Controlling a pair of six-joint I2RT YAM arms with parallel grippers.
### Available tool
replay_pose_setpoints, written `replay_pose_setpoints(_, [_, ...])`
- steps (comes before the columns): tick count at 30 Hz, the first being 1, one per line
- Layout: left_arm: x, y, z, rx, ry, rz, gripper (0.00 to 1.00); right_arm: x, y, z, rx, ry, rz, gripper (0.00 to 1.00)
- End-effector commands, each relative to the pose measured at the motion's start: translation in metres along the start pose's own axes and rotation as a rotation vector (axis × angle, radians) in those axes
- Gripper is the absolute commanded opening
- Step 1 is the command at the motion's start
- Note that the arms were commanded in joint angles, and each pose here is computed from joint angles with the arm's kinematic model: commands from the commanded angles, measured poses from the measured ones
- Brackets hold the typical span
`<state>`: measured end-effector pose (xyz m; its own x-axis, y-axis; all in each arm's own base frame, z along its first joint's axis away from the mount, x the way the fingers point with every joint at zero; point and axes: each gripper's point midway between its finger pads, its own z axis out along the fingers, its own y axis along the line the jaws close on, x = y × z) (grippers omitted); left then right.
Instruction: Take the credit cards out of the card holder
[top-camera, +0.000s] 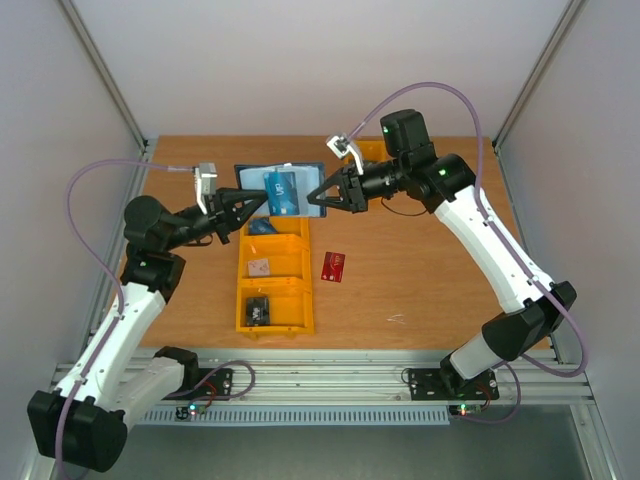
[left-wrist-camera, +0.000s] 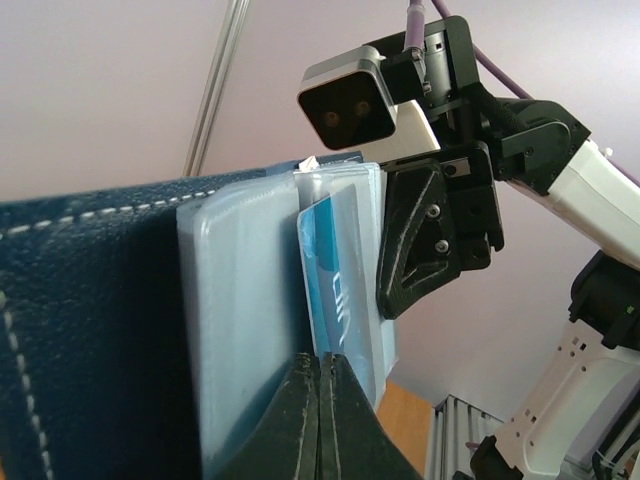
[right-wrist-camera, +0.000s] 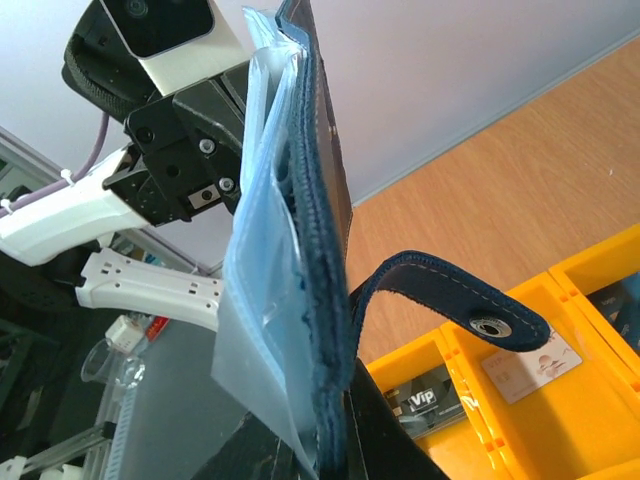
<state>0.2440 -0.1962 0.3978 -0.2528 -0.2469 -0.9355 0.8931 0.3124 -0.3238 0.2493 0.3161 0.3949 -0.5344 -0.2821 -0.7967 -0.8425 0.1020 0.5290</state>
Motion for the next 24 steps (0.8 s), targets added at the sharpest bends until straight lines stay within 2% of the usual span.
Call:
replay_pose_setpoints(1, [0.0037,-0.0145,0.0051,0.075,0.013,0.032,0.0,-0.0076,0.0159,-0.0068,-0.044,-0.027,-0.024,0.01])
replay_pose_setpoints(9, [0.0014,-0.0151,0.013,0.076,0.001,0.041,0.0,-0.0133,0.02,-0.0051,-0.066,-0.042,-0.042,0.01])
replay_pose_setpoints(12, [0.0033,-0.0151,0.0121,0.074,0.005,0.036,0.17,-0.012,0.0197,-0.0049,-0.069,-0.038,-0.037,0.01])
replay_pose_setpoints(15, [0.0043,-0.0147,0.0122,0.073,0.009,0.038,0.22,-0.0124,0.0204,-0.0042,-0.081,-0.036,-0.032,0.01])
replay_pose_setpoints(20, [0.0045,-0.0124,0.0144,0.071,0.01,0.031,0.16,-0.0141,0.0218,-0.0028,-0.101,-0.032,-0.028,0.01])
replay_pose_setpoints(24, [0.0042,-0.0135,0.0137,0.072,0.008,0.035,0.01,-0.0138,0.0218,-0.0033,-0.095,-0.032,-0.033,0.01])
